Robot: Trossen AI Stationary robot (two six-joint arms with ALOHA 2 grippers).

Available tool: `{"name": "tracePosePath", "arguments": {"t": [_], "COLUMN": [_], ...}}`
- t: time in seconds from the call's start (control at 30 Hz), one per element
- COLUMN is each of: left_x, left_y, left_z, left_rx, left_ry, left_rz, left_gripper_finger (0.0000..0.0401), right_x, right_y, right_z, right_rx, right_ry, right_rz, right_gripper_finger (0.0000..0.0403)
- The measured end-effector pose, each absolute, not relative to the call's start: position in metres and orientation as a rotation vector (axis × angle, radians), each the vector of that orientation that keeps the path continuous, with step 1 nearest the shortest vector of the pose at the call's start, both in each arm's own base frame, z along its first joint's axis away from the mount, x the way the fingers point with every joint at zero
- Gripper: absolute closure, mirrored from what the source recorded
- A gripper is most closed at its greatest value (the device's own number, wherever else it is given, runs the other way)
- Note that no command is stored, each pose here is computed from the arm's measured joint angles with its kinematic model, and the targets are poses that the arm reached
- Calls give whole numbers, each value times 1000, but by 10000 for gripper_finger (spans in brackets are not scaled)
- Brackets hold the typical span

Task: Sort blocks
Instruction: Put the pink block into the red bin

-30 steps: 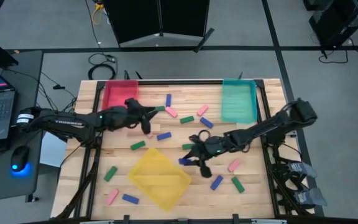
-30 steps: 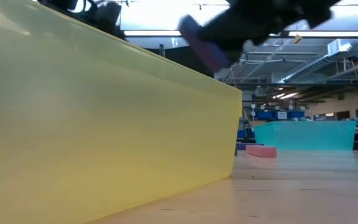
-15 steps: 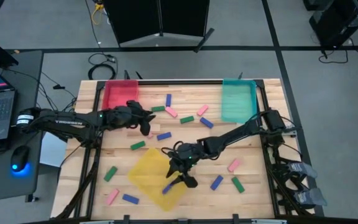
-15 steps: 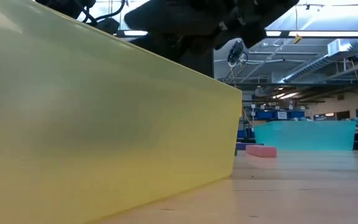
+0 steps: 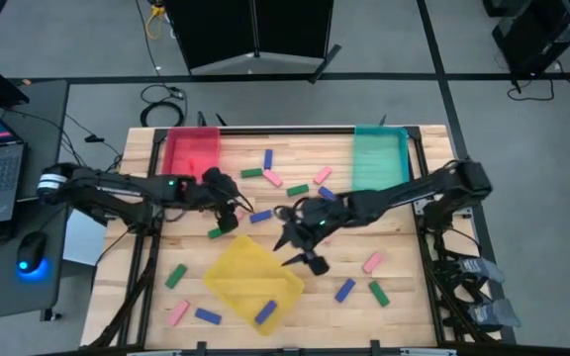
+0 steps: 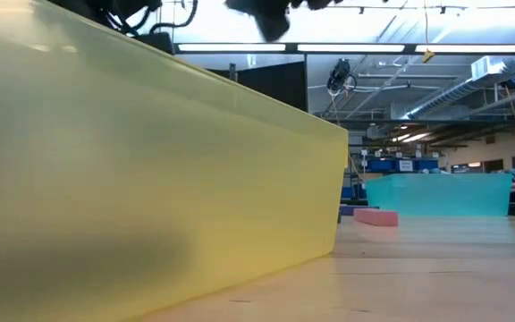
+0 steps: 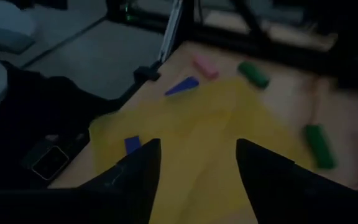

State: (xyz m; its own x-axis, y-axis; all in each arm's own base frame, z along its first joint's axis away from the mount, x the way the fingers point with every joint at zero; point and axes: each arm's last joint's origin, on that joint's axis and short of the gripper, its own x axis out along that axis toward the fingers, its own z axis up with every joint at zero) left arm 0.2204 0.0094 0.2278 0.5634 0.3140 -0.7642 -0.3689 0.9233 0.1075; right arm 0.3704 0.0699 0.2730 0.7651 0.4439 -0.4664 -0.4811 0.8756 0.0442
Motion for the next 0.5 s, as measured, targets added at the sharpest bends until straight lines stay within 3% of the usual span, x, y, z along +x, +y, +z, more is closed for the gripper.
{"name": "tracePosePath", "arguments": {"t": [0.23, 0.5], "left_x": [241, 249], "left_y": [4, 2], "left_z": [219, 197], "left_rx": [189, 406], "left_ry": [1174, 1354], "left_rz": [336, 110], "left_gripper_finger": [214, 168], "right_x": [328, 271], "right_y": [51, 31], "right_z": [301, 282], "right_rx": [-155, -90], "right_ry": [402, 314], "right_rz": [401, 220], "right_gripper_finger": [193, 198]}}
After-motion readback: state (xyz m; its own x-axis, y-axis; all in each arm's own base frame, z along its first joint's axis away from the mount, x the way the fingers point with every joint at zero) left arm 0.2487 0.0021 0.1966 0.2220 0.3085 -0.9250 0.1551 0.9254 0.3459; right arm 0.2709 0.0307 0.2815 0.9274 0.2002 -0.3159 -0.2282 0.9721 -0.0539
